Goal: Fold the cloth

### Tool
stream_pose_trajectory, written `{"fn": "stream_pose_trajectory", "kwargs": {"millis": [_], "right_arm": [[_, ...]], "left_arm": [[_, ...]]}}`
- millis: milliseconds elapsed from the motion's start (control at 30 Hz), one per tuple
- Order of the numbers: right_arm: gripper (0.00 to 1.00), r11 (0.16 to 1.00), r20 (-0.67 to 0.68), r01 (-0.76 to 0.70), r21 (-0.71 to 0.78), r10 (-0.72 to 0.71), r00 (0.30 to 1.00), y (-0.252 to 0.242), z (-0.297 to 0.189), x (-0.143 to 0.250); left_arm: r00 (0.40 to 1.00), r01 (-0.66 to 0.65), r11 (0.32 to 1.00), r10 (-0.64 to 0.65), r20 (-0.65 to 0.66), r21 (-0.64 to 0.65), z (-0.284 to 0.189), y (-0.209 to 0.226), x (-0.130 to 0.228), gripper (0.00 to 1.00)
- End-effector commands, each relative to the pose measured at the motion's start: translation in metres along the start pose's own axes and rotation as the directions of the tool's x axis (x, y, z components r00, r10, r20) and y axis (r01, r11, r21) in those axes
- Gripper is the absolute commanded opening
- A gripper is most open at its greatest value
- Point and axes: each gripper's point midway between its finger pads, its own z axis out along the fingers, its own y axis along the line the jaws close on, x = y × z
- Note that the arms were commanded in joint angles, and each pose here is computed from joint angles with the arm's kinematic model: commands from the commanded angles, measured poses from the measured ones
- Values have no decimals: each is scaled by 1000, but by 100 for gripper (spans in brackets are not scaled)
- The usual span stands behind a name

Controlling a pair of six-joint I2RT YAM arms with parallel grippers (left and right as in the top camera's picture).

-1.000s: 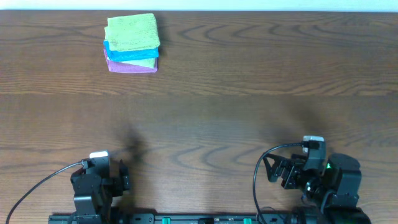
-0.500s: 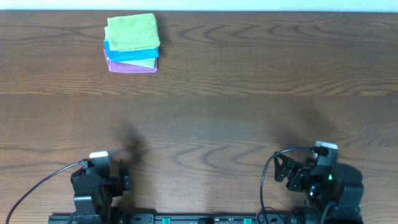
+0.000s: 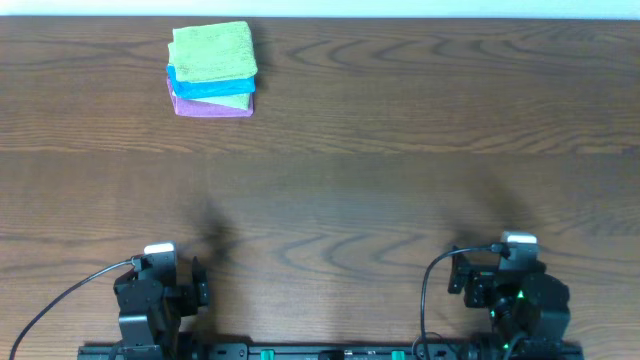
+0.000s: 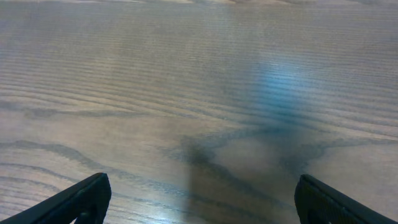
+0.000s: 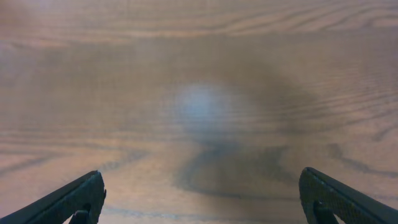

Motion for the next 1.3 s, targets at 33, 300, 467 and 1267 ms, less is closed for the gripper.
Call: {"fn": "stream_pose_trajectory", "kwargs": {"millis": [33, 300, 467, 1267], "right_arm": [[99, 999, -4, 40, 13, -40, 999, -3, 10, 13], [99, 999, -13, 47, 2, -47, 999, -1, 21, 28], [99, 999, -24, 51, -8, -51, 998, 1, 24, 33], [99, 999, -25, 51, -9, -51, 998, 1, 24, 34]], "left_arm": [[999, -33, 999, 33, -43, 6, 0, -1, 12, 95], [999, -33, 999, 33, -43, 6, 0, -1, 12, 95], [999, -33, 999, 33, -43, 6, 0, -1, 12, 96], [999, -33, 999, 33, -43, 6, 0, -1, 12, 95]]}}
